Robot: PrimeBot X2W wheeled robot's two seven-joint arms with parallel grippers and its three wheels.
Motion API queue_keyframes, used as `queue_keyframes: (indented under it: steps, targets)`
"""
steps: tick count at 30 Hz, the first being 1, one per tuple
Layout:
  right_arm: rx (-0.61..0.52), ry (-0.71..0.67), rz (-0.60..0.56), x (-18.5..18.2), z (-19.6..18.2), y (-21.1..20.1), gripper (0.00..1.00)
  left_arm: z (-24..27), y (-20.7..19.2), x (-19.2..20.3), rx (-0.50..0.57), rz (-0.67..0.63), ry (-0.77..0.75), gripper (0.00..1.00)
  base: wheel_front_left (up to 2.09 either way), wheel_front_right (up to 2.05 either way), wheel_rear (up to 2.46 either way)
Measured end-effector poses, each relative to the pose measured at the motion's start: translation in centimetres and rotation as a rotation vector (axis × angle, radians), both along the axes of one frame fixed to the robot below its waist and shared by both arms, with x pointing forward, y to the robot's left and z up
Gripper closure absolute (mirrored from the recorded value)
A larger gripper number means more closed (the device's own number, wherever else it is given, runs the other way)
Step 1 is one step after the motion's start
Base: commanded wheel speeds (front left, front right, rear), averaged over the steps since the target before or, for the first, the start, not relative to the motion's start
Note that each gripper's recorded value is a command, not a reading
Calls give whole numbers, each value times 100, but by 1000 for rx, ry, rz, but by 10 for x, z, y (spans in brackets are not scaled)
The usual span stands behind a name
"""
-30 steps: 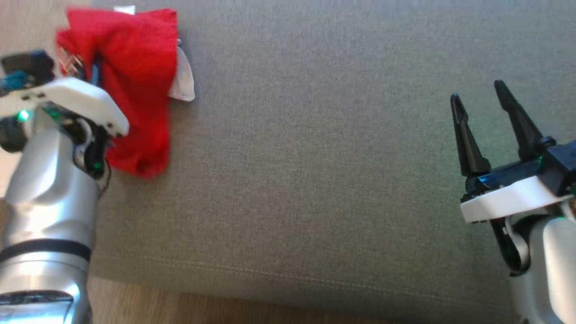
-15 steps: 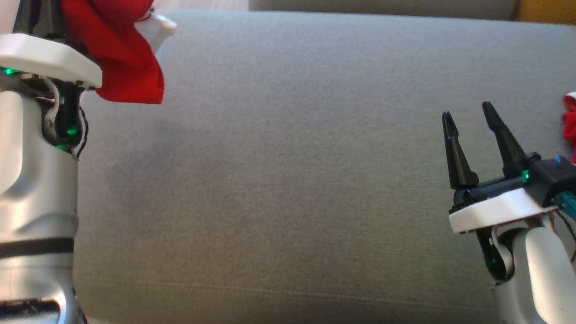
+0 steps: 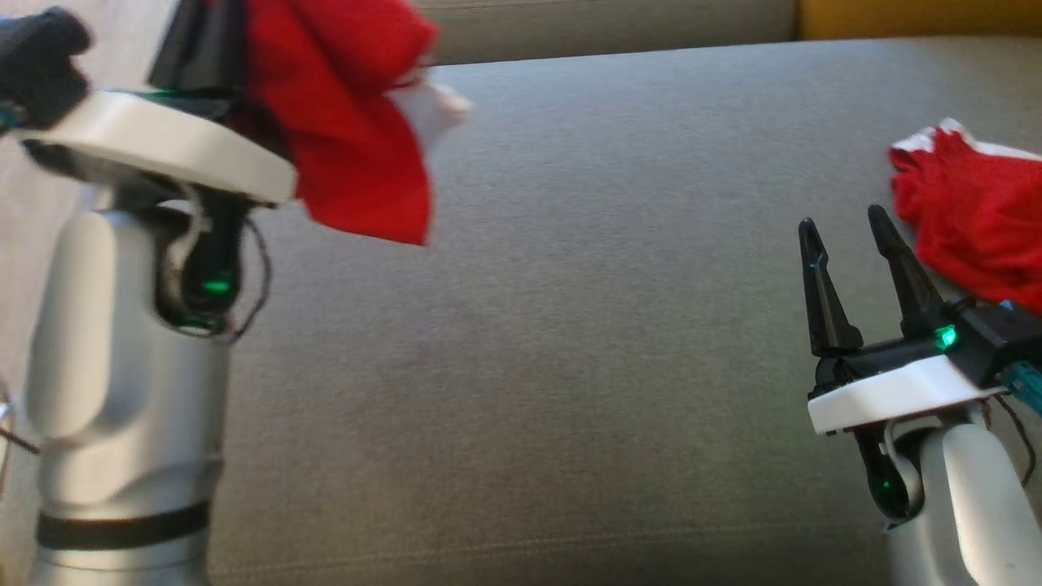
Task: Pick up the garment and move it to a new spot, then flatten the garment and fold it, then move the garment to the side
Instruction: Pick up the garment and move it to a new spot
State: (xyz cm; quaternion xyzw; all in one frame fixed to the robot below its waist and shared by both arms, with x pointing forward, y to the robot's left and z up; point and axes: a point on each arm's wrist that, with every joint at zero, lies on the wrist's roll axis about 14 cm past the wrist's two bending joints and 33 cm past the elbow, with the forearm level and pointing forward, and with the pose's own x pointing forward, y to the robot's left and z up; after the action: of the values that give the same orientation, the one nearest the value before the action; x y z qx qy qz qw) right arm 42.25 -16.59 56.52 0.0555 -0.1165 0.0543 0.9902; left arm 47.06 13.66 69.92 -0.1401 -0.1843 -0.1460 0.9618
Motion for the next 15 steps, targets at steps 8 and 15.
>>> queue_keyframes:
  steps: [8, 15]
  targets:
    - [18, -6, -80, -9, 1, -30, 0, 0, -89, -3, 24, -225, -5, 100, 0, 0, 0]
    - [22, -12, -133, -16, 2, -50, 0, -49, -160, 1, 88, -374, 79, 100, 0, 0, 0]
